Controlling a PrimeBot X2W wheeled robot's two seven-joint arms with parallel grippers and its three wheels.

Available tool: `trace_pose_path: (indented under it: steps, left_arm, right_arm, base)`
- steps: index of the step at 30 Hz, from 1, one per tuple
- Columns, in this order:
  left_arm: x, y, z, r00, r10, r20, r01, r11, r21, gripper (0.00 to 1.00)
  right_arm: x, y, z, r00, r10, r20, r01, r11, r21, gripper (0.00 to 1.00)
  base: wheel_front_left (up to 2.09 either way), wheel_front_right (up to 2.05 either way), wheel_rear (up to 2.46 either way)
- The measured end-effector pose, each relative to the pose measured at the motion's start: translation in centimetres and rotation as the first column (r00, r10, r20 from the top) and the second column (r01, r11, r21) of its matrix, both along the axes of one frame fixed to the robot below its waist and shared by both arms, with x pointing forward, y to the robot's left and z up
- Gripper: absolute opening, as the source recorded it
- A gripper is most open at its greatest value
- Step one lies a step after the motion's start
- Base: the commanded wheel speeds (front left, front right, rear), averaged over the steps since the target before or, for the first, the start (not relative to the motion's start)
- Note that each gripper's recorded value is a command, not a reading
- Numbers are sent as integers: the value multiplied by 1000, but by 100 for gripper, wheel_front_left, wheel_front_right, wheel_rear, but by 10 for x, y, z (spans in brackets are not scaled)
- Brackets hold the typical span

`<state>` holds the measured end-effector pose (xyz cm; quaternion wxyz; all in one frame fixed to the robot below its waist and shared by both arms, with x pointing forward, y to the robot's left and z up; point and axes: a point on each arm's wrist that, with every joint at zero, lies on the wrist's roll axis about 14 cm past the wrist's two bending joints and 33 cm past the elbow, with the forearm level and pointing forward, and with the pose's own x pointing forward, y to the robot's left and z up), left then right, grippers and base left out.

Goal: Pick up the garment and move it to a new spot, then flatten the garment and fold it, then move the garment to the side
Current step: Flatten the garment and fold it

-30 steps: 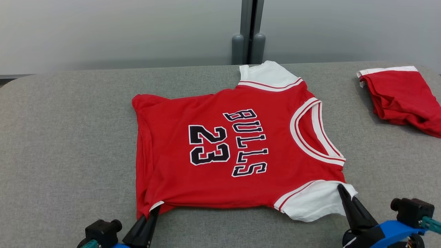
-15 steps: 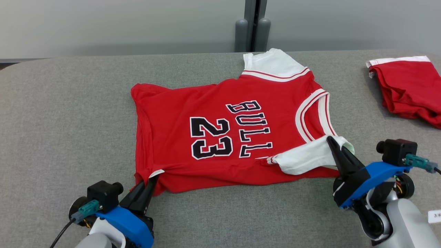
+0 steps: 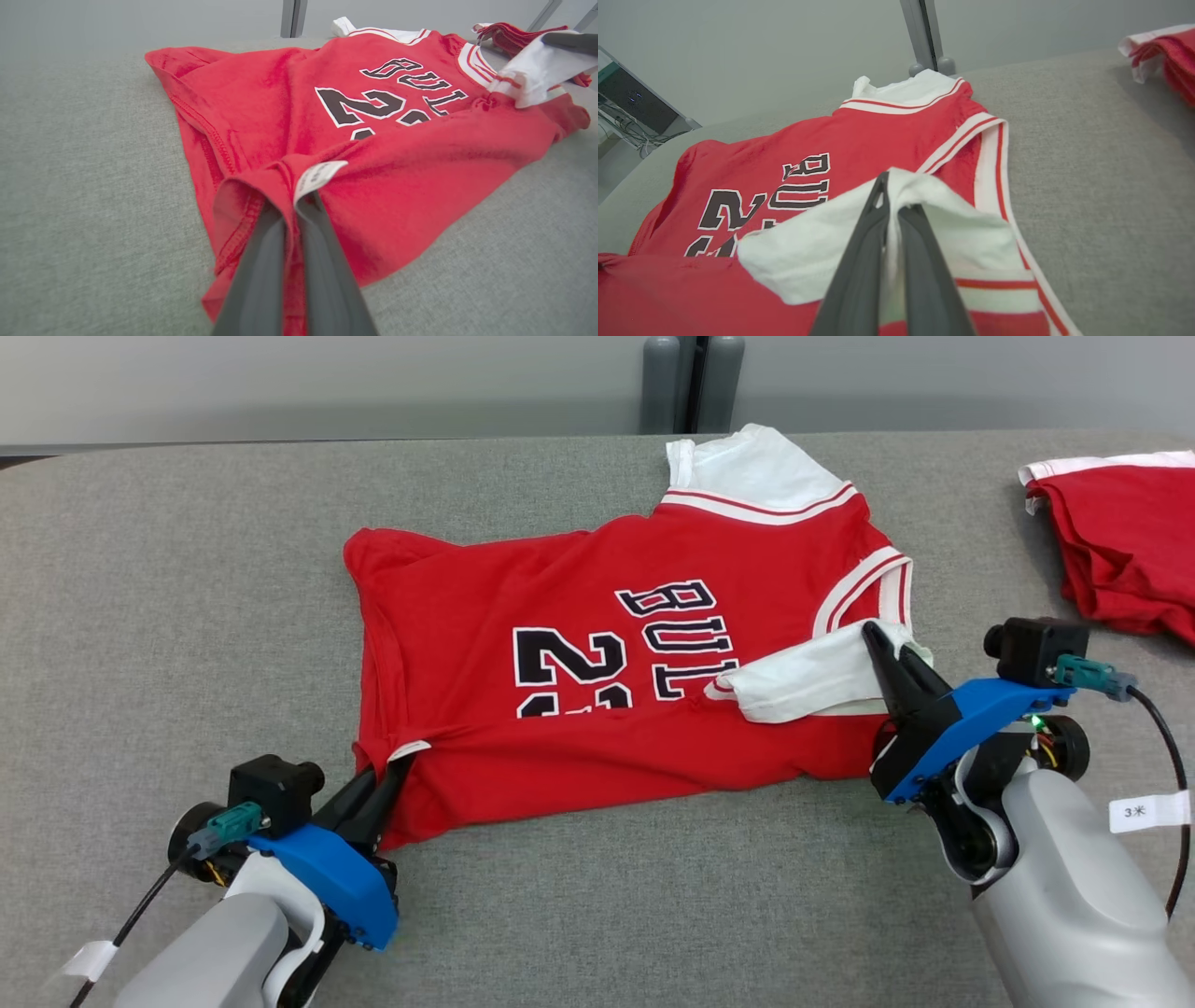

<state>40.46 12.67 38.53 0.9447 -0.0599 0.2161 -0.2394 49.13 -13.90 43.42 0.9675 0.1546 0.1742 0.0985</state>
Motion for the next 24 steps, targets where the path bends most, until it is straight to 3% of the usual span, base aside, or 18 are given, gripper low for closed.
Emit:
trace_pose_path:
  steps: [1,12,19,24]
  left_arm:
    - [2,1,0,1000,4,1,-4,1000,-1,100]
    - [3,26,11,992,122,33,-121,992,-22,100]
    - [-24,29,8,985,169,35,-168,985,-31,100]
    - [-28,28,-3,983,186,8,-185,982,-23,100]
  right_arm:
    - [1,2,-1,1000,3,1,-3,1000,-1,100]
    - [-8,-10,7,994,19,104,-10,996,-83,100]
    - [-43,-32,-12,997,31,75,-18,985,-170,100]
    - [-49,-41,-20,998,22,53,-12,981,-193,100]
  base:
    - [0,0,0]
    - [0,0,0]
    - [0,0,0]
    - [0,0,0]
